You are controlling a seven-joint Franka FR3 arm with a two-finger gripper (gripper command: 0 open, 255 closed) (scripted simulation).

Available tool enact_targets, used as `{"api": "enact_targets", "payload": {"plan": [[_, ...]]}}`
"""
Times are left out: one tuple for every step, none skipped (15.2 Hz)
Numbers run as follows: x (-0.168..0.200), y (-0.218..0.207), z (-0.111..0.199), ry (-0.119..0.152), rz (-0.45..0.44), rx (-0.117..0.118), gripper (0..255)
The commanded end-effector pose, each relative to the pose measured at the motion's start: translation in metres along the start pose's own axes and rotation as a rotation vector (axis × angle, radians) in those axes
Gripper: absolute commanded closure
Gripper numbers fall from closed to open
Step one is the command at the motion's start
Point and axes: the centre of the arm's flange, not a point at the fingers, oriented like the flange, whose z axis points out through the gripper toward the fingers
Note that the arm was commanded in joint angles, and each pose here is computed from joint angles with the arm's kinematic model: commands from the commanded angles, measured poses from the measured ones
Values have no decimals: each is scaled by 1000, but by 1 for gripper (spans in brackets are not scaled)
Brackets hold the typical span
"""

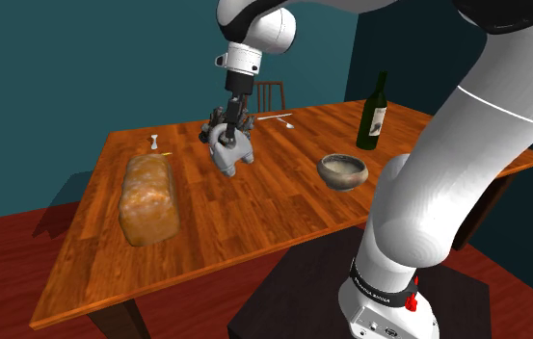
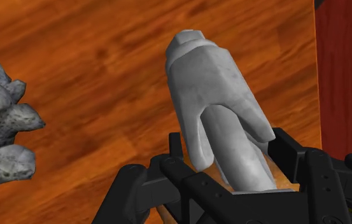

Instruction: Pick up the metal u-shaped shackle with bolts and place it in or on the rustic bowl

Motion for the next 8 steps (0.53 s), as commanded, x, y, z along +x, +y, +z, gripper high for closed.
{"api": "enact_targets", "payload": {"plan": [[2,-2,-9,0,0,0,255],[3,-3,-14,0,0,0,255],[4,-4,-19,0,0,0,255],[5,-5,-24,0,0,0,255],[6,-7,-30,0,0,0,255],[7,-8,-35,0,0,0,255],[8,-9,-40,0,0,0,255],[9,-10,-45,0,0,0,255]]}}
